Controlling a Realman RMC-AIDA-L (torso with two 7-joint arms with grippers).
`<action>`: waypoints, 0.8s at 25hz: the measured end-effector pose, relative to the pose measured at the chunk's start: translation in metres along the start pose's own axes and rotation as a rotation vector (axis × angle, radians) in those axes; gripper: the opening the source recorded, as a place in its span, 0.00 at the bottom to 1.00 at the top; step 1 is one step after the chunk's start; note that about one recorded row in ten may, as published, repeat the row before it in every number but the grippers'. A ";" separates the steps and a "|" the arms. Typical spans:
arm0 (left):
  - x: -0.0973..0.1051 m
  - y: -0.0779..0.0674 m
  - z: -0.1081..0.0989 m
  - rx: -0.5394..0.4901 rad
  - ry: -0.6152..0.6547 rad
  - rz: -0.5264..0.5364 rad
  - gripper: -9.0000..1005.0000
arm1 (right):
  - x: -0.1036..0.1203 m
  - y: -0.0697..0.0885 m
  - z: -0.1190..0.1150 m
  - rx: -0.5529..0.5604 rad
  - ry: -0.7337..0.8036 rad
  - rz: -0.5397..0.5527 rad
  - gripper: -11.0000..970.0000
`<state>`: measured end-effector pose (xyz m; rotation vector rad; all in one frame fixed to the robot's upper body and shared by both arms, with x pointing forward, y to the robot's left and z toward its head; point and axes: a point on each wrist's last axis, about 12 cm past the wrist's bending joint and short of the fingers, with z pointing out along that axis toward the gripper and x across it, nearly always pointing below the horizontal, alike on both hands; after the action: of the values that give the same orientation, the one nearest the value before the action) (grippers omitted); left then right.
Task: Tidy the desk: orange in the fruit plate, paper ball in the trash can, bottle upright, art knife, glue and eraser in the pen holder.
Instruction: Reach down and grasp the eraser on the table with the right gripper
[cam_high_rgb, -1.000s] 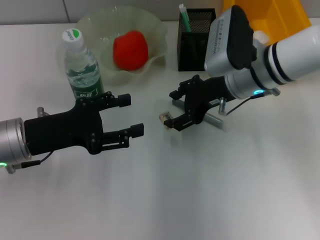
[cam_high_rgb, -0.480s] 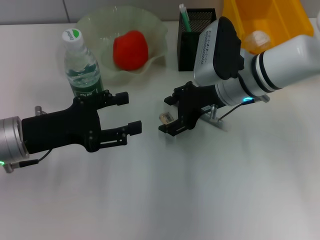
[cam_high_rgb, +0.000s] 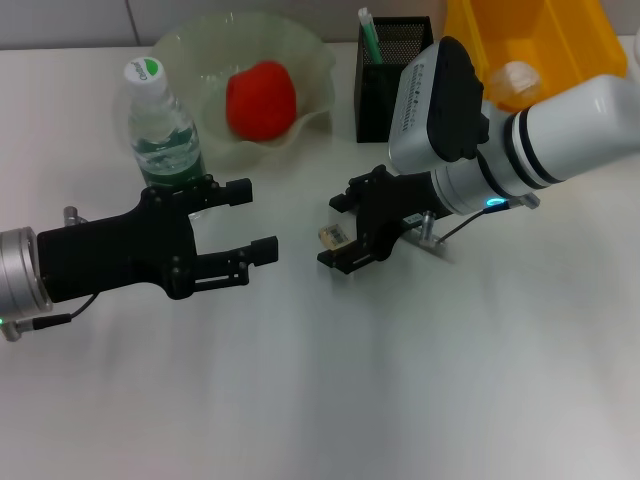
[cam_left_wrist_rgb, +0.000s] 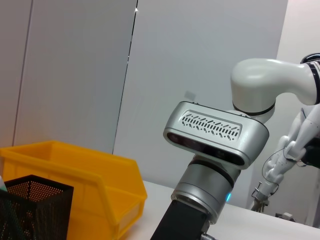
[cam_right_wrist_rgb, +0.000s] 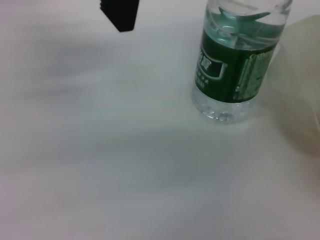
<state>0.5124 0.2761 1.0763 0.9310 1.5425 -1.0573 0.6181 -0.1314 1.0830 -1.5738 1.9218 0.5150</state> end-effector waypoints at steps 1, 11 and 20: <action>0.000 0.000 0.000 0.000 0.000 0.000 0.80 | 0.001 0.000 0.000 0.005 0.001 0.002 0.75; -0.001 0.000 -0.001 0.000 -0.007 -0.001 0.80 | 0.003 0.001 0.003 0.015 -0.039 0.009 0.73; -0.003 -0.001 -0.006 -0.005 -0.023 0.003 0.80 | 0.004 0.001 0.005 0.014 -0.034 0.015 0.65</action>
<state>0.5104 0.2810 1.0795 0.9139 1.5242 -1.0581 0.6174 -0.1309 1.0769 -1.5338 1.9087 0.5302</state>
